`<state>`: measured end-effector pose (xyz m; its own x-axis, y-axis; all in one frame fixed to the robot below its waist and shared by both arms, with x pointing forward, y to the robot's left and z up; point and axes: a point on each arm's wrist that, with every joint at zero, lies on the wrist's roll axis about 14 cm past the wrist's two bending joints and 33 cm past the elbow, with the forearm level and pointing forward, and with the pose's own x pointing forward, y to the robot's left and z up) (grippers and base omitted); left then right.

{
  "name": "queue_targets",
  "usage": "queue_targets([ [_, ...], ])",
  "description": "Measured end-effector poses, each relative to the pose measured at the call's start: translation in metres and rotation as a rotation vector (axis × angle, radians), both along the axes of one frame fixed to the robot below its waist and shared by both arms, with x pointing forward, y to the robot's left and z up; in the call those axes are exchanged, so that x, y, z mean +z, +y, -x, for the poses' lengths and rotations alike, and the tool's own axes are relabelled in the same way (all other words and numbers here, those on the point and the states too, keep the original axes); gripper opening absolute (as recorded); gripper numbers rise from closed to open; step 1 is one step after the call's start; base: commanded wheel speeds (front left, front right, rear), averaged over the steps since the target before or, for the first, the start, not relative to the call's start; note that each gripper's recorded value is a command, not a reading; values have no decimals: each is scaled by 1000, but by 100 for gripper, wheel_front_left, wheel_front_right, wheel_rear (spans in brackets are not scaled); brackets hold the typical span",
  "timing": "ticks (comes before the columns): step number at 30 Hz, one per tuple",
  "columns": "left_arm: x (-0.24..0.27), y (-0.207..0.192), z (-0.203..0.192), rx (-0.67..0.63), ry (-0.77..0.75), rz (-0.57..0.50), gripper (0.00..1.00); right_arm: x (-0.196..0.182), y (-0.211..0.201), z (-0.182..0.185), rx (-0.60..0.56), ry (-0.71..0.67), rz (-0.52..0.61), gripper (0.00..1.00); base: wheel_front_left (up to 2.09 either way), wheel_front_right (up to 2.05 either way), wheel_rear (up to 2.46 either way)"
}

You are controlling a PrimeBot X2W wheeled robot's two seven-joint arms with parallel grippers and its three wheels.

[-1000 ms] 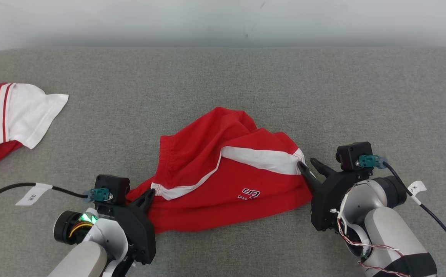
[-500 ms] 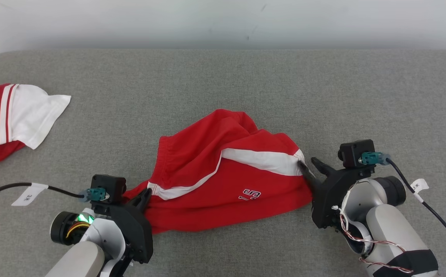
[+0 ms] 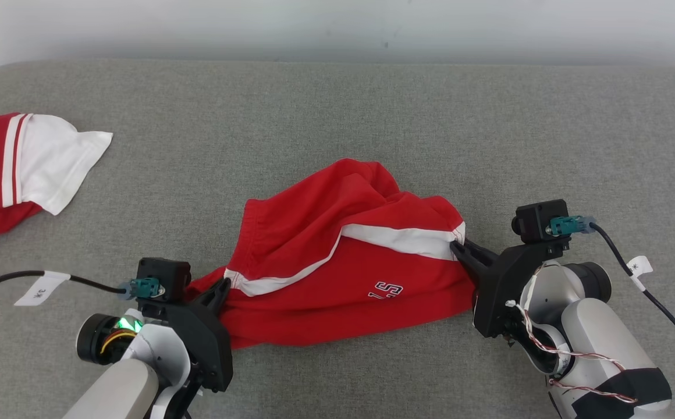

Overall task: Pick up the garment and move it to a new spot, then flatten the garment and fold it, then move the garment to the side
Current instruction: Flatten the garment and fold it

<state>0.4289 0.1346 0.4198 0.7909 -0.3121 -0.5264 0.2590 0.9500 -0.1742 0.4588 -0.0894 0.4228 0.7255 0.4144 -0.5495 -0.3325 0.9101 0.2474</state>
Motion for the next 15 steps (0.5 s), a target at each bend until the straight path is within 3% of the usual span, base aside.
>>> queue_targets([
  [1,0,0,-1,1,-1,-1,0,-1,1,0,5,-1,5,8,0,0,0],
  [3,1,1,-2,5,-2,1,0,-1,0,0,7,-7,13,11,0,0,0],
  [5,1,2,-1,7,-2,1,0,-1,-1,0,6,-9,17,0,0,0,0],
  [11,16,10,-11,58,-69,25,0,12,-2,-3,5,-70,18,0,0,0,0],
  [15,53,10,-31,164,-195,215,0,43,-2,-17,-15,-189,-33,0,0,0,0],
])
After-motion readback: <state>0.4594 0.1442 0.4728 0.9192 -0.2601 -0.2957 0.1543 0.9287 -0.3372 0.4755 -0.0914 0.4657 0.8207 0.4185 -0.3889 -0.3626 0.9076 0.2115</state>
